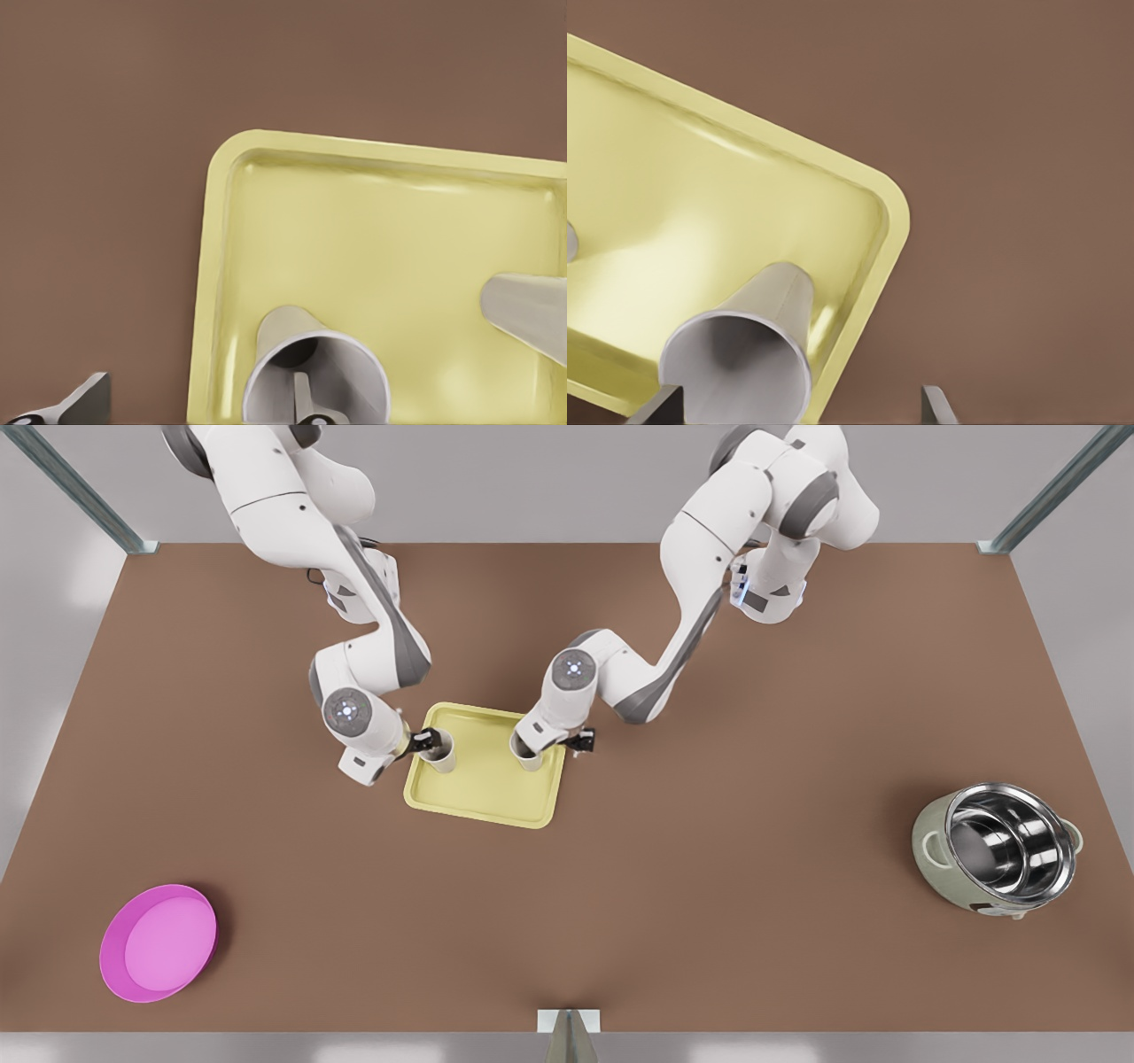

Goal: Use the left arm to pick up the white IKEA cup from the tray and place it on the middle-left position; use the right arm to pick up the white IKEA cup from the tray and place it on the middle-right position

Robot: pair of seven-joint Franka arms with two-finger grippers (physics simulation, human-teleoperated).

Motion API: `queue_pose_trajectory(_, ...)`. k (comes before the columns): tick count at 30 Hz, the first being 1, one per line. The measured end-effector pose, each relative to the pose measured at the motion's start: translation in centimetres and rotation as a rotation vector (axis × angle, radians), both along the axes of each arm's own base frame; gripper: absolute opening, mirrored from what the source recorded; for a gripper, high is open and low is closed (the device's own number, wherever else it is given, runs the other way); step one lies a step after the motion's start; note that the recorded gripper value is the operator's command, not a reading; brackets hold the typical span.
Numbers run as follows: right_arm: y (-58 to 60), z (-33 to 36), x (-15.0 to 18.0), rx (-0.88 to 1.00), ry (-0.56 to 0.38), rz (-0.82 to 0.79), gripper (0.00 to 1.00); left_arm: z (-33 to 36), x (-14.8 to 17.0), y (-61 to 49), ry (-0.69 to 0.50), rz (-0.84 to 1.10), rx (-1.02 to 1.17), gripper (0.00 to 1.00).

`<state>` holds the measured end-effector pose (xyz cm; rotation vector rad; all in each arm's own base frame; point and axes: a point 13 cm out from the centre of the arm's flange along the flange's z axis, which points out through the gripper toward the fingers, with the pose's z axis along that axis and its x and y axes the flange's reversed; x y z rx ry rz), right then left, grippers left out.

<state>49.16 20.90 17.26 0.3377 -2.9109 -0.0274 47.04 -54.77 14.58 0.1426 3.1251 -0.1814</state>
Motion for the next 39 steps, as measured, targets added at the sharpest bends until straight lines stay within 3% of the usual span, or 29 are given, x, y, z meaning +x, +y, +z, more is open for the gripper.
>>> queue_pose_trajectory(6, -0.6, -3.8, -1.0, -0.005, 0.010, -0.029, 0.96, -4.4, -1.2, -0.3, 0.013, 0.029, 0.027, 1.00)
queue_pose_trajectory(8, -0.5, -4.6, -1.0, -0.002, 0.007, -0.034, 0.87, -5.2, -1.2, -0.4, 0.008, 0.039, 0.029, 0.97)
queue_pose_trajectory(9, -0.5, -4.9, -0.9, -0.002, 0.005, -0.037, 0.81, -5.3, -1.2, -0.6, 0.003, 0.043, 0.026, 0.87)
queue_pose_trajectory(10, -0.5, -5.2, -0.9, -0.001, 0.004, -0.039, 0.68, -5.2, -1.1, -0.8, -0.002, 0.049, 0.021, 0.66)
queue_pose_trajectory(11, -0.4, -5.3, -0.9, 0.000, 0.001, -0.041, 0.54, -5.0, -1.0, -1.0, -0.006, 0.056, 0.016, 0.50)
queue_pose_trajectory(12, -0.3, -5.4, -0.8, 0.003, -0.003, -0.042, 0.48, -4.8, -0.9, -1.1, -0.010, 0.065, 0.011, 0.37)
queue_pose_trajectory(13, -0.2, -5.4, -0.7, 0.006, -0.007, -0.044, 0.45, -4.6, -0.8, -1.3, -0.013, 0.074, 0.005, 0.31)
queue_pose_trajectory(20, 1.2, -5.4, -0.9, 0.010, -0.024, -0.024, 0.41, -3.6, -0.5, -2.3, -0.026, 0.123, -0.015, 0.10)
queue_pose_trajectory(23, 1.8, -5.9, -1.3, 0.009, -0.019, -0.014, 0.41, -2.4, 0.1, -2.3, -0.038, 0.147, -0.023, 0.10)
queue_pose_trajectory(27, 1.7, -6.4, -1.8, 0.006, -0.011, -0.015, 0.27, 3.4, 7.7, 2.5, -0.121, 0.258, -0.008, 0.10)
queue_pose_trajectory(32, 2.4, -6.5, -2.4, 0.008, -0.008, -0.003, 0.24, 2.8, 19.2, 22.1, -0.106, 0.478, 0.090, 0.10)
queue_pose_trajectory(39, 2.8, -5.2, -1.9, 0.016, -0.033, -0.001, 0.24, -1.6, 24.9, 36.1, -0.120, 0.482, 0.124, 0.10)
